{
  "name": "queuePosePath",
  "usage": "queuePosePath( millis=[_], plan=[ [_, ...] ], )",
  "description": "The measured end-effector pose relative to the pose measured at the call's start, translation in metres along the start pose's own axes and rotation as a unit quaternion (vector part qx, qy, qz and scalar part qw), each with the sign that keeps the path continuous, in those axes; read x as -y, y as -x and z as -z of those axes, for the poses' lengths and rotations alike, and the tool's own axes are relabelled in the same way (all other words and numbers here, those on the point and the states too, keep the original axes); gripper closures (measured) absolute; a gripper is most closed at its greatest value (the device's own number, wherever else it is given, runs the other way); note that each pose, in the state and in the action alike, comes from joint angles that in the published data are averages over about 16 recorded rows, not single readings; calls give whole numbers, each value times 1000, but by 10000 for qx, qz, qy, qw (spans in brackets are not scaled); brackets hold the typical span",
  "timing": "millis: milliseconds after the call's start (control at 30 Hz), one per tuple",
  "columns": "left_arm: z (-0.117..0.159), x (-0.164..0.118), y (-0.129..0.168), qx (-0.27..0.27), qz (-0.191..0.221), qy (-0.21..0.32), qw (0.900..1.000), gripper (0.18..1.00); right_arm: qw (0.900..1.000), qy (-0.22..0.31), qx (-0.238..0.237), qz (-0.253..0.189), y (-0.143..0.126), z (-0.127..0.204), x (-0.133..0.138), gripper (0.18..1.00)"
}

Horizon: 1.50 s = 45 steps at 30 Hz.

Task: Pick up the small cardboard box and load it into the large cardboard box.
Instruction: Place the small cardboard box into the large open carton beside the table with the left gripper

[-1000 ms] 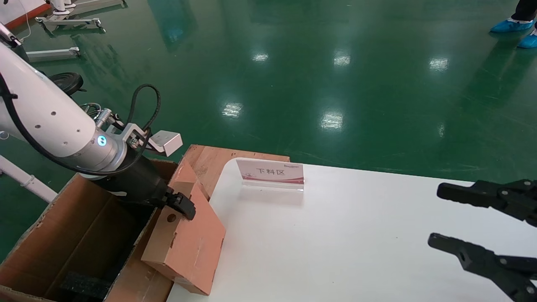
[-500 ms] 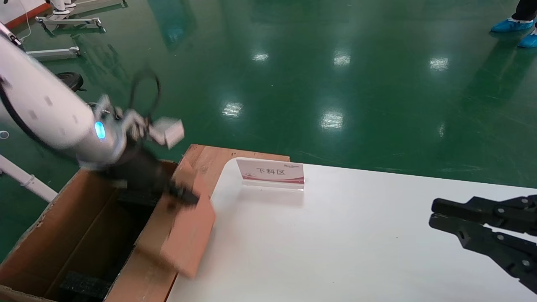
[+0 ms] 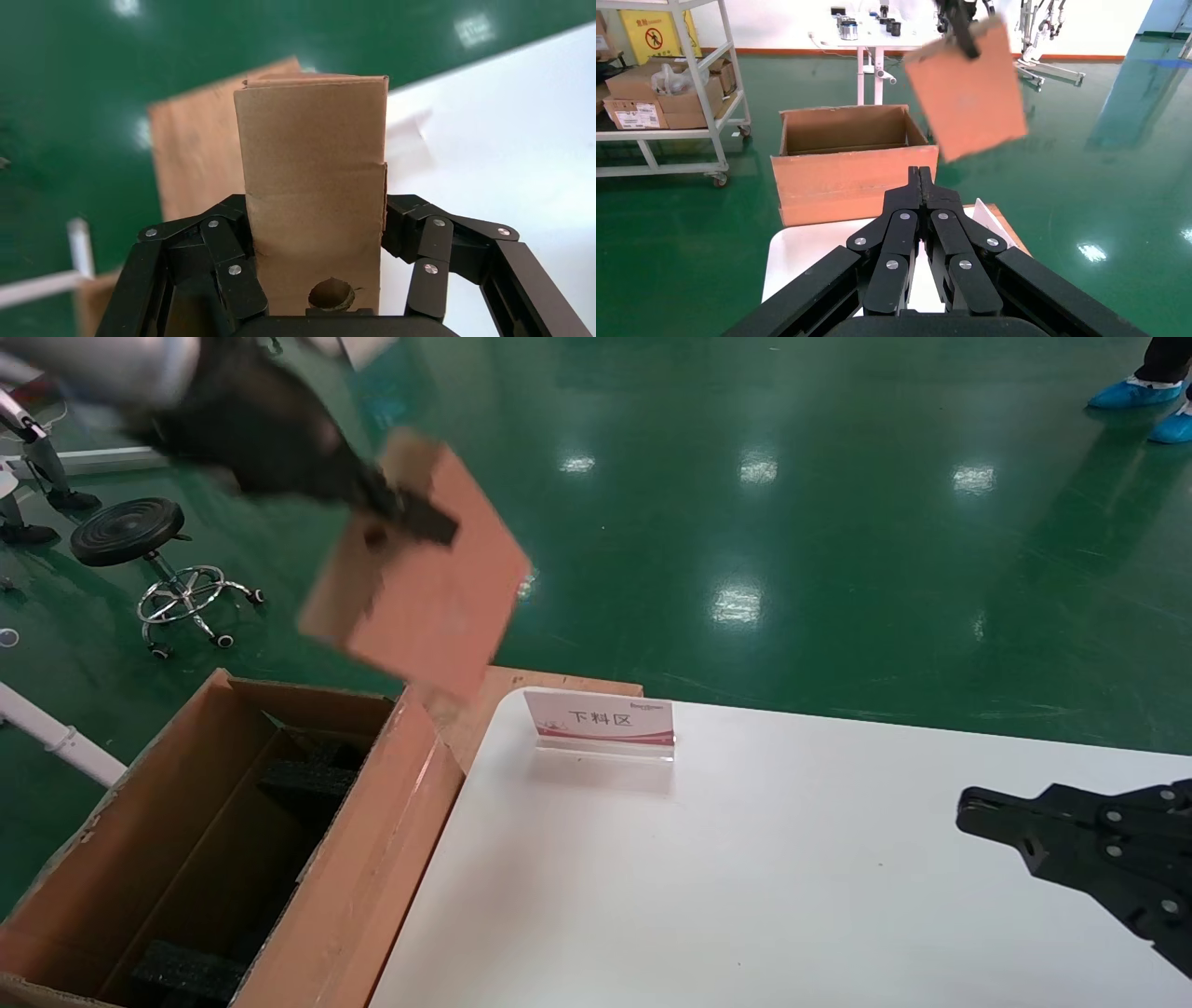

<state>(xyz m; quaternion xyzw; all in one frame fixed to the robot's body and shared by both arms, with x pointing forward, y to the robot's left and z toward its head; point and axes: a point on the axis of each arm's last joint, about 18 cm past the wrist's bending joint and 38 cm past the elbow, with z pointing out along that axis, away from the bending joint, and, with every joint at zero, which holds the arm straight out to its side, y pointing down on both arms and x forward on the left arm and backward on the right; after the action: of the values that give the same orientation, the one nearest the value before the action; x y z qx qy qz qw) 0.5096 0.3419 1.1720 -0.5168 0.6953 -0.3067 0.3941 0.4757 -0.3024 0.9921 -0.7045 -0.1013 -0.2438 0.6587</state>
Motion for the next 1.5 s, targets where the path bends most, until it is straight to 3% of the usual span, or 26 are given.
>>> queuePosePath(
  millis=[267,600,900,1200,1500],
  plan=[
    [58,20,0,277,-226,-212,9991,920,10000,0,0,0,0,0,0,988],
    [91,-12,2,472,159,449,9978,925,10000,0,0,0,0,0,0,988],
    [93,-52,12,653,676,1235,9879,927,10000,0,0,0,0,0,0,983],
    [78,-85,33,594,950,1648,9799,928,10000,0,0,0,0,0,0,946],
    [62,-122,57,429,1120,1879,9748,930,10000,0,0,0,0,0,0,827]
  ],
)
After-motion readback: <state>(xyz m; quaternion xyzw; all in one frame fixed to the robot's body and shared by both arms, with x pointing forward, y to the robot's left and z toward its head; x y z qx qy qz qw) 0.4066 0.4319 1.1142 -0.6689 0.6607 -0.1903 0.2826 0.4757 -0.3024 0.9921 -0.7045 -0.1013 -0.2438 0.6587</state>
